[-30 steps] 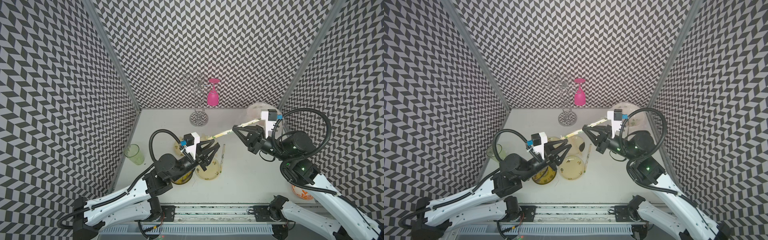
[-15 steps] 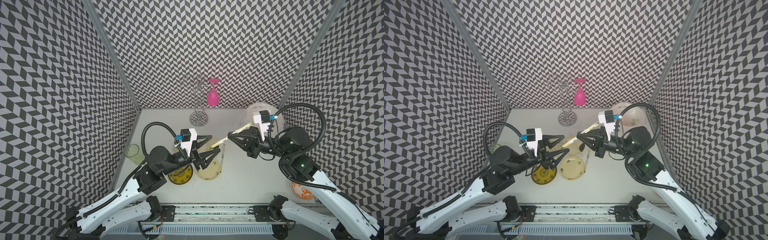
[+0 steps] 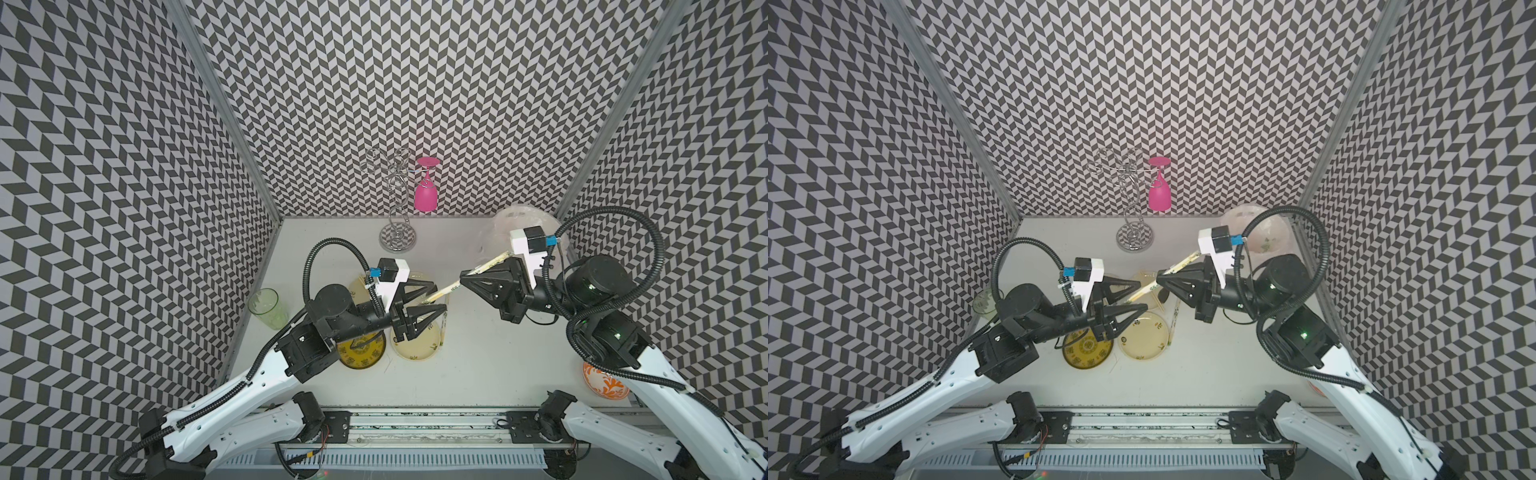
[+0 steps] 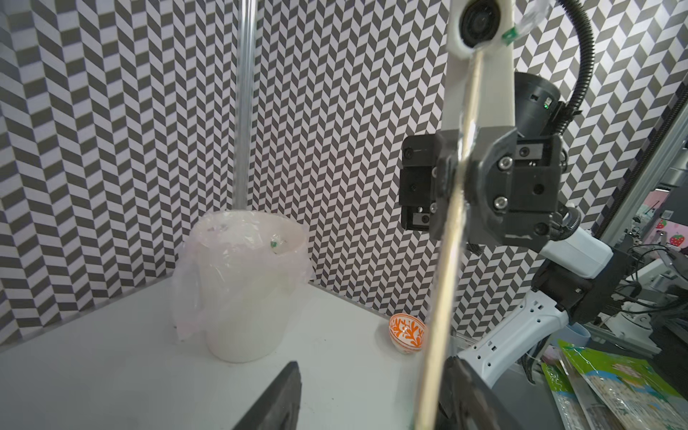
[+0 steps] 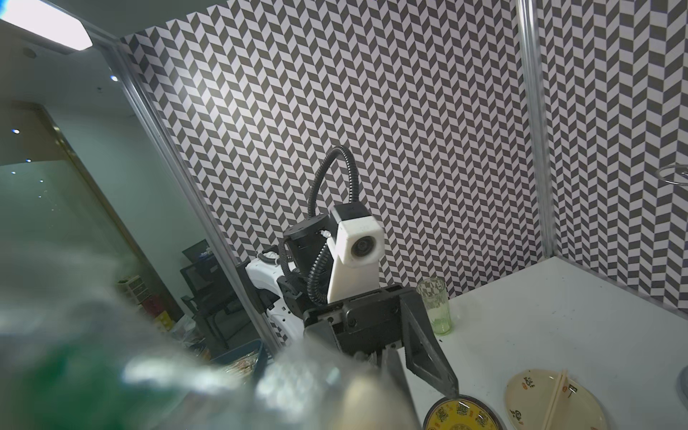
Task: Remove the packaging of disposable chopsticks
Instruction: Remove the packet bag from the disposable chopsticks.
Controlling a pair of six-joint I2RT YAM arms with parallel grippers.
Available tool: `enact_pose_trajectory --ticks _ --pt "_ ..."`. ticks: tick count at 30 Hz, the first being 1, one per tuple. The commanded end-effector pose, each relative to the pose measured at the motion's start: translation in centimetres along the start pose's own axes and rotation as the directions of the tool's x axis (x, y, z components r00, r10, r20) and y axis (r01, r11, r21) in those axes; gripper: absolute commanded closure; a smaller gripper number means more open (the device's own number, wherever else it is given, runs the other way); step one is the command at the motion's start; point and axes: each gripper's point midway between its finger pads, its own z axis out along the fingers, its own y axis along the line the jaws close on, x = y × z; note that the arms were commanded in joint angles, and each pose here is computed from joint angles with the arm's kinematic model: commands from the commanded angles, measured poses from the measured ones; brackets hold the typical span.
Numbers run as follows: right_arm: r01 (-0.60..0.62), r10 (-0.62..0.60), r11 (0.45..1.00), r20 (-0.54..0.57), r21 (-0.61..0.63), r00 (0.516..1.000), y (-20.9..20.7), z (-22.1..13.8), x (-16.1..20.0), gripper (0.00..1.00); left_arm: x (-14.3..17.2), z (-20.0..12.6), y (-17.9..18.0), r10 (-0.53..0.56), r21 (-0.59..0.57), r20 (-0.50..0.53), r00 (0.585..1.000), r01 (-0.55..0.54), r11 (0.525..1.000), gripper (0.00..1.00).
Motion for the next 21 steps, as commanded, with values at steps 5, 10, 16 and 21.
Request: enact_pose_trajectory --ticks 5,10,16,21 --pt "0.040 -0.042 0.996 -0.023 -0.082 0.999 1.5 0.2 -0.5 1.00 -1.5 -1.5 -0.7 0.015 0.059 0.019 1.000 -0.016 0.998 0.43" --pt "0.031 -0.038 0.993 -0.056 -0.114 0.998 1.7 0.6 -0.1 1.00 -0.9 0.2 -1.4 0.011 0.141 -0.045 0.999 -0.005 0.990 0.62" --pt "0.042 -0.056 0.992 -0.106 -0.122 0.993 1.8 0.8 0.4 1.00 -0.2 1.1 -1.8 0.024 0.192 -0.109 0.994 -0.003 0.981 0.78" --pt "-0.006 -0.016 0.988 -0.146 -0.153 0.989 1.6 1.4 2.1 1.00 -1.0 1.4 -2.3 0.017 0.229 -0.095 0.995 0.005 0.973 1.00"
